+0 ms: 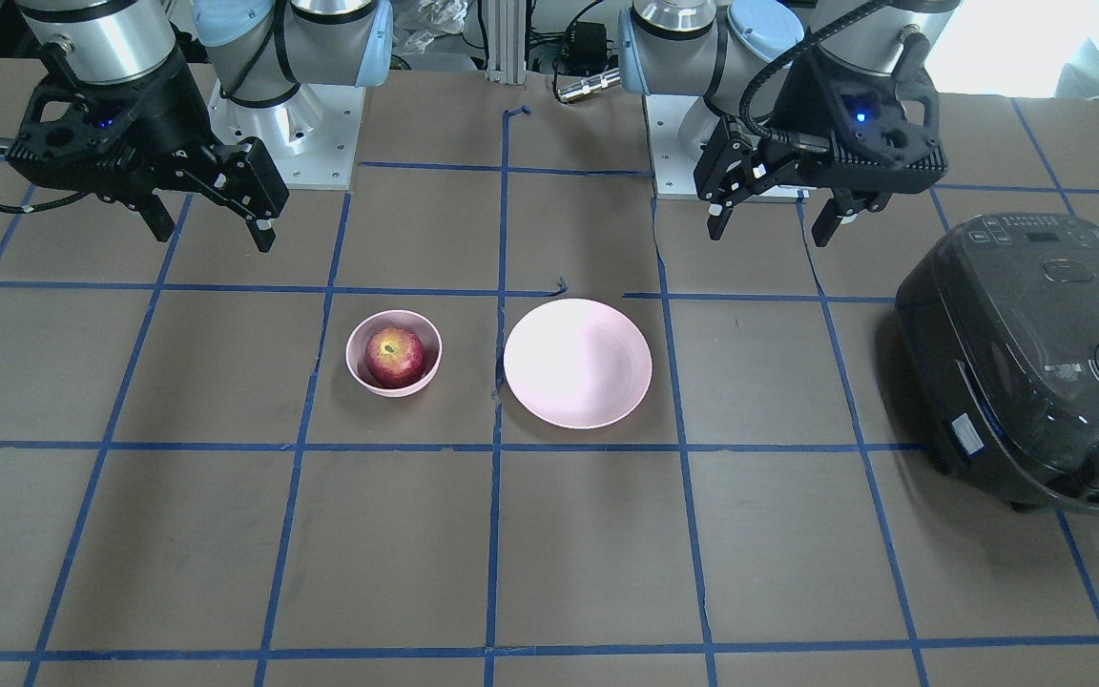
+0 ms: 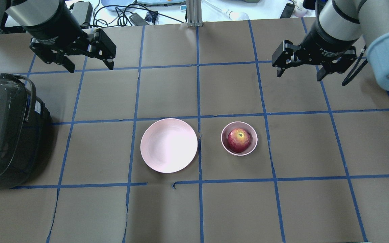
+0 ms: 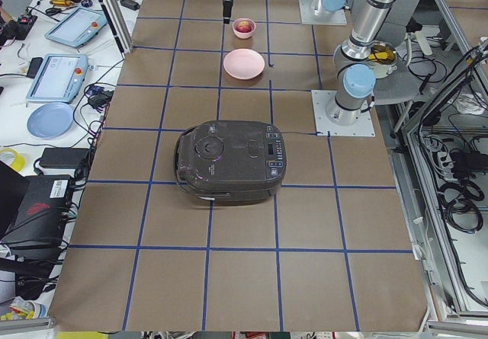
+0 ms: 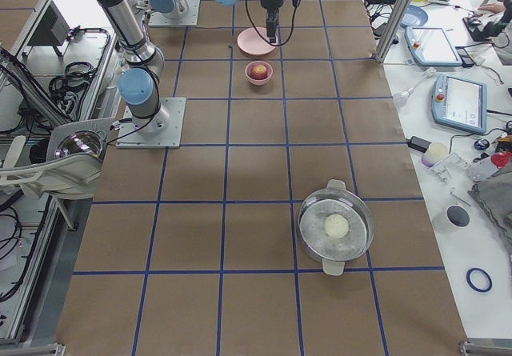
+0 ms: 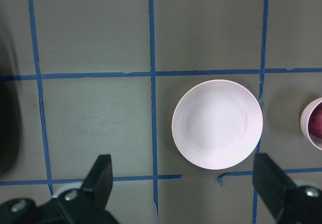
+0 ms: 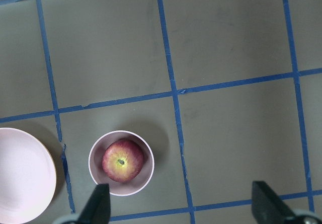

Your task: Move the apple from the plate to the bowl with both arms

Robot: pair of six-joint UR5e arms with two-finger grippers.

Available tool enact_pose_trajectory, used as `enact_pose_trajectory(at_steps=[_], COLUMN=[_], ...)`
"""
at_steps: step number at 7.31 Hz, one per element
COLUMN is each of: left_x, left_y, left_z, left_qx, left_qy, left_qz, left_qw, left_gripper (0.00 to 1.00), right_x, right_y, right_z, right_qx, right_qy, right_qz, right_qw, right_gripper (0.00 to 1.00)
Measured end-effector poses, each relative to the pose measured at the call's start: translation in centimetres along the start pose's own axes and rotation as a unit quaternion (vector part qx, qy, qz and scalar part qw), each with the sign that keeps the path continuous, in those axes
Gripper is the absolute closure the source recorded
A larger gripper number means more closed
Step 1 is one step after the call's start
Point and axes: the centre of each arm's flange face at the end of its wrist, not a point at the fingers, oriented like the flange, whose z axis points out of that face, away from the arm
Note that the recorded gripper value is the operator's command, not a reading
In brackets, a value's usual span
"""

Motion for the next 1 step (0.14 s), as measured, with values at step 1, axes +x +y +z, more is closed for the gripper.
enact_pose_trajectory(at_steps=[1], left_x=[0.00], left_y=[0.05], left_z=[0.08], left_qx=[0.000], left_qy=[0.000], left_qz=[0.000], left_qw=[1.0000], left_gripper=[0.00], right_x=[0.01], right_y=[0.01], right_z=[0.01], right_qx=[0.000], right_qy=[0.000], right_qz=[0.000], right_qw=[1.0000], right_gripper=[0.00])
